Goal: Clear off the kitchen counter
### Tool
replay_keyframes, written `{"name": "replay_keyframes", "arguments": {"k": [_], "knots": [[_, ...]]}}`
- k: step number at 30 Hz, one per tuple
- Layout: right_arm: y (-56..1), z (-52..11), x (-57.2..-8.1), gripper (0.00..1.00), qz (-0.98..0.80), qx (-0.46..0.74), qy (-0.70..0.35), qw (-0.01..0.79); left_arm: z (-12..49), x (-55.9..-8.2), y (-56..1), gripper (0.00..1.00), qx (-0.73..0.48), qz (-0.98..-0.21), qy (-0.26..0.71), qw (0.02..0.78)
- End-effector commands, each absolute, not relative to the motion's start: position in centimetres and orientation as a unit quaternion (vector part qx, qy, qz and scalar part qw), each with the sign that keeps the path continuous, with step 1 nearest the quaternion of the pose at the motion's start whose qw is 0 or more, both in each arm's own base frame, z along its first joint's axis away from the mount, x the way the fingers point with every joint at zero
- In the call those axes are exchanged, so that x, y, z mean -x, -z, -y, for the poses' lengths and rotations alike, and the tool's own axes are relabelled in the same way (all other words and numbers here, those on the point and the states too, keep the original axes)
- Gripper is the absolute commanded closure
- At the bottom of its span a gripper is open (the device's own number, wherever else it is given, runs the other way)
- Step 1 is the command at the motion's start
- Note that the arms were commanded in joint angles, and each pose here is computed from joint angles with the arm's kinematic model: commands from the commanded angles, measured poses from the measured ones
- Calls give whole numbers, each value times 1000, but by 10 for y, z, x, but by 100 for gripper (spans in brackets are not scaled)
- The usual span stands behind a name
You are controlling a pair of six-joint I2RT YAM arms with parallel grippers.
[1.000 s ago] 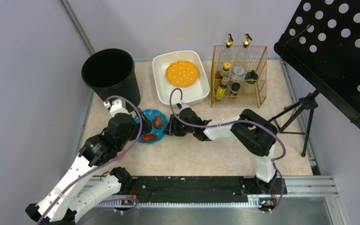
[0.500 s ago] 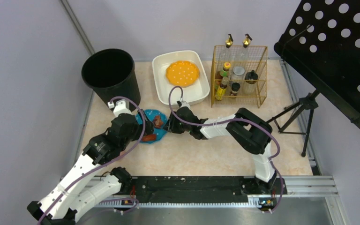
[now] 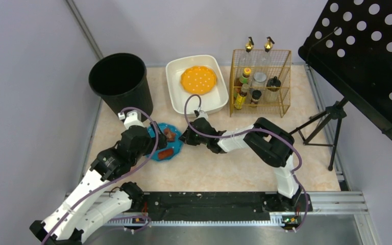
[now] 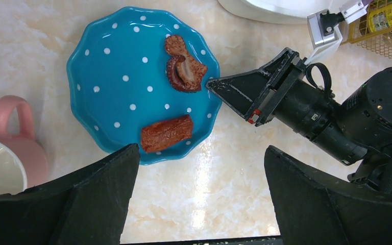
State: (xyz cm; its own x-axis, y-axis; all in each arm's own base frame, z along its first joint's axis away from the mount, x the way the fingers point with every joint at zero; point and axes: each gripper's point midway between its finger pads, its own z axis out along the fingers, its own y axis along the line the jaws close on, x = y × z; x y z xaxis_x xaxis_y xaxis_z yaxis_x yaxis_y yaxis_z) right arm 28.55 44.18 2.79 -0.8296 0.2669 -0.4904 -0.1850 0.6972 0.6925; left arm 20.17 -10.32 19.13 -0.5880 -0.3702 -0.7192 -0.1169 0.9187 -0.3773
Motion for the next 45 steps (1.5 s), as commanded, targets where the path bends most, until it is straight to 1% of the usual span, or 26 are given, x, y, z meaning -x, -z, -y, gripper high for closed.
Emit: {"name": "replay_keyframes", "arguments": {"k": [1, 8, 19, 25, 30, 34, 45], "knots": [[-3, -419, -273, 100, -894, -24, -349, 278, 108, -204, -198, 4, 130, -871, 162, 445], [-10, -386, -265, 100, -900, -18, -324, 290, 121, -203, -192, 4, 109, -881, 179, 425], [-20, -306, -248, 100, -910, -23, -262, 321, 147, -207, -176, 4, 84, -893, 207, 390], [-11, -261, -234, 100, -914, -45, -243, 322, 169, -207, -159, 4, 73, -899, 243, 356], [-8, -235, -221, 100, -913, -62, -241, 323, 184, -205, -144, 5, 63, -906, 264, 326], [-6, -226, -210, 100, -909, -80, -264, 312, 195, -201, -132, 5, 56, -913, 276, 294], [5, -211, -194, 100, -904, -110, -304, 280, 207, -200, -100, 5, 61, -918, 290, 263]]}}
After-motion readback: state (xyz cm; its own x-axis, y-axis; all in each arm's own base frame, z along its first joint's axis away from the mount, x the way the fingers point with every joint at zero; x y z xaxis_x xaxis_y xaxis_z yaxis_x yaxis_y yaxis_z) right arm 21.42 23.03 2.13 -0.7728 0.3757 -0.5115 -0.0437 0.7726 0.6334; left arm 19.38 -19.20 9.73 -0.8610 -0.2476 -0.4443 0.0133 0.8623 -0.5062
